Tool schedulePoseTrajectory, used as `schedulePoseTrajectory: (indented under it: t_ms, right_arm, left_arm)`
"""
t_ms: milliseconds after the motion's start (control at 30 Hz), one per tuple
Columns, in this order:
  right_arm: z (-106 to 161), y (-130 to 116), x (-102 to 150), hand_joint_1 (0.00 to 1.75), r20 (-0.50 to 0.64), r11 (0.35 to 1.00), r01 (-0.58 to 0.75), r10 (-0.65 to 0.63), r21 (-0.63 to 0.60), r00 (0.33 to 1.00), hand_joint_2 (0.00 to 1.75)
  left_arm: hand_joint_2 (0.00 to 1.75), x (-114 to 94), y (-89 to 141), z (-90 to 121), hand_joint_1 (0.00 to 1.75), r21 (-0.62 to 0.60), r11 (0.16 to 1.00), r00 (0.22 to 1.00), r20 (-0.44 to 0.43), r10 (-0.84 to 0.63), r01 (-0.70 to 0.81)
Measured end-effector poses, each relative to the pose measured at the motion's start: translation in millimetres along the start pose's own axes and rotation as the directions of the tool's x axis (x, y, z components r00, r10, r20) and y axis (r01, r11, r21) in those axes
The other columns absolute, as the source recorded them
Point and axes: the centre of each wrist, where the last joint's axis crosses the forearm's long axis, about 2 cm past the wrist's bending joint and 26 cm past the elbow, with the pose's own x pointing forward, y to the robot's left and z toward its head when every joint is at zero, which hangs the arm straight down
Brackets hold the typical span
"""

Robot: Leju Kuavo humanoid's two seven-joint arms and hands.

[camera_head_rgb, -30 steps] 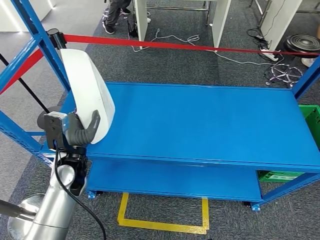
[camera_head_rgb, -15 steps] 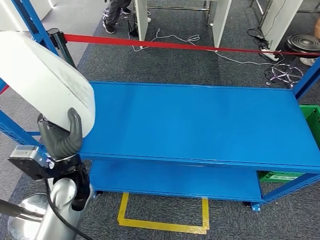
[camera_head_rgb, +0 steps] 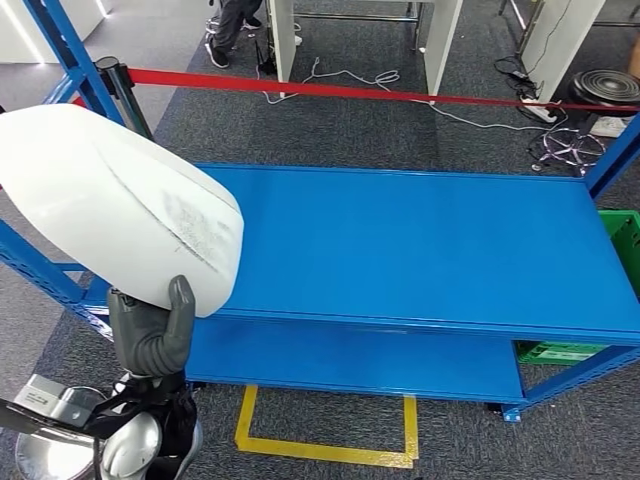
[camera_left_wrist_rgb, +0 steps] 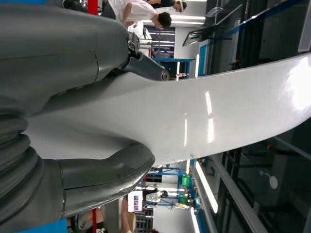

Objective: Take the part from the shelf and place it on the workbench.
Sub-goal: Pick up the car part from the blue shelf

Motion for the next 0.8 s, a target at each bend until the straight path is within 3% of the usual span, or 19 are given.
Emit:
schedulePoseTrajectory:
  t_ms: [100, 367, 800]
  right_arm:
    - [-0.3, 0.0, -0.7, 0.0, 0.142, 1.0, -0.003, -0.001, 0.031, 0.99, 1.75]
    - [-2.5, -4.8, -2.7, 0.0, 0.248, 0.997, 0.049, -0.064, 0.067, 0.967, 1.75]
    - [-2.7, -5.4, -3.4, 0.0, 0.217, 0.998, 0.045, -0.054, 0.045, 0.975, 1.75]
  left_arm:
    - [1.75, 0.0, 1.1, 2.0, 1.75, -0.011, 0.999, 0.999, 0.003, -0.032, 0.032]
    - [1.75, -2.4, 4.3, 5.5, 1.75, -0.032, 0.999, 1.0, 0.014, -0.022, 0.022]
    - [1.75, -1.0, 3.9, 7.6, 1.75, -0.1, 0.986, 0.991, 0.005, 0.131, -0.13]
